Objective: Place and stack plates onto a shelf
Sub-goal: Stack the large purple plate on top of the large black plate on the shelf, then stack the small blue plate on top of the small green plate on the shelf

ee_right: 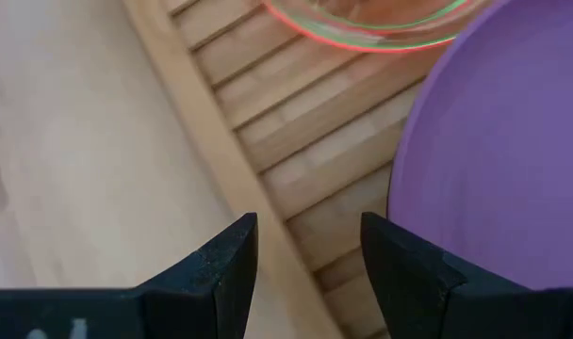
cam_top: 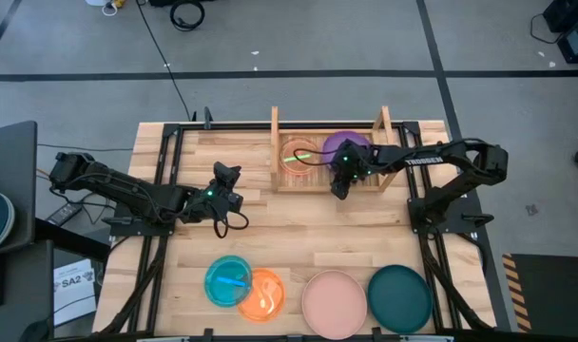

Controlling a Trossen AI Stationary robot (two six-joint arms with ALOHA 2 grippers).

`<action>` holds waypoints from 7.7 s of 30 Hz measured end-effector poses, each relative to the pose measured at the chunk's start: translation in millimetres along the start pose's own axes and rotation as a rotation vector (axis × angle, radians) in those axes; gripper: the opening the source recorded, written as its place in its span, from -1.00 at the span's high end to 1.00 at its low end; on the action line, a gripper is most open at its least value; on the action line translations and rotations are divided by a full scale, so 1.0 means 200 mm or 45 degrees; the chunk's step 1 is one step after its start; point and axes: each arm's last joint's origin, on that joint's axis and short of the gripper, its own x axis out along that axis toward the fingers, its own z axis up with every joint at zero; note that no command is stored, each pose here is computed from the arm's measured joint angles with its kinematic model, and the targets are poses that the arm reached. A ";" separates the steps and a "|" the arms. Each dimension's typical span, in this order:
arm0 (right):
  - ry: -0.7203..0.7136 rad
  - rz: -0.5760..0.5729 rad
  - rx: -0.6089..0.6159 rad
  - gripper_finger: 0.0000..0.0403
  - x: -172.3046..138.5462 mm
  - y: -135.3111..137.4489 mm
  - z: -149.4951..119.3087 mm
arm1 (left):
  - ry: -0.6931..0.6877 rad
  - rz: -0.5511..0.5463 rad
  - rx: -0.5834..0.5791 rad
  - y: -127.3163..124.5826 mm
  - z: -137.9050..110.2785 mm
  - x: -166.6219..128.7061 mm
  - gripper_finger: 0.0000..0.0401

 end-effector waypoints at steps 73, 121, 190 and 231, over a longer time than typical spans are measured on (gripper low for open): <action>-0.226 0.576 -0.497 0.04 -0.25 0.61 0.12 | -0.100 -1.767 -0.899 -0.40 0.14 -0.17 0.24; -0.263 0.583 -0.520 0.04 -0.25 0.61 0.13 | -0.091 -1.853 -0.932 -0.40 0.15 -0.15 0.96; -0.876 0.201 -0.112 0.23 -0.34 0.67 0.27 | -0.321 -0.408 -2.103 0.19 -0.07 -0.02 0.96; -0.890 0.191 -0.059 0.96 -0.34 0.64 0.29 | -0.388 -0.495 -2.112 0.20 -0.06 -0.02 0.39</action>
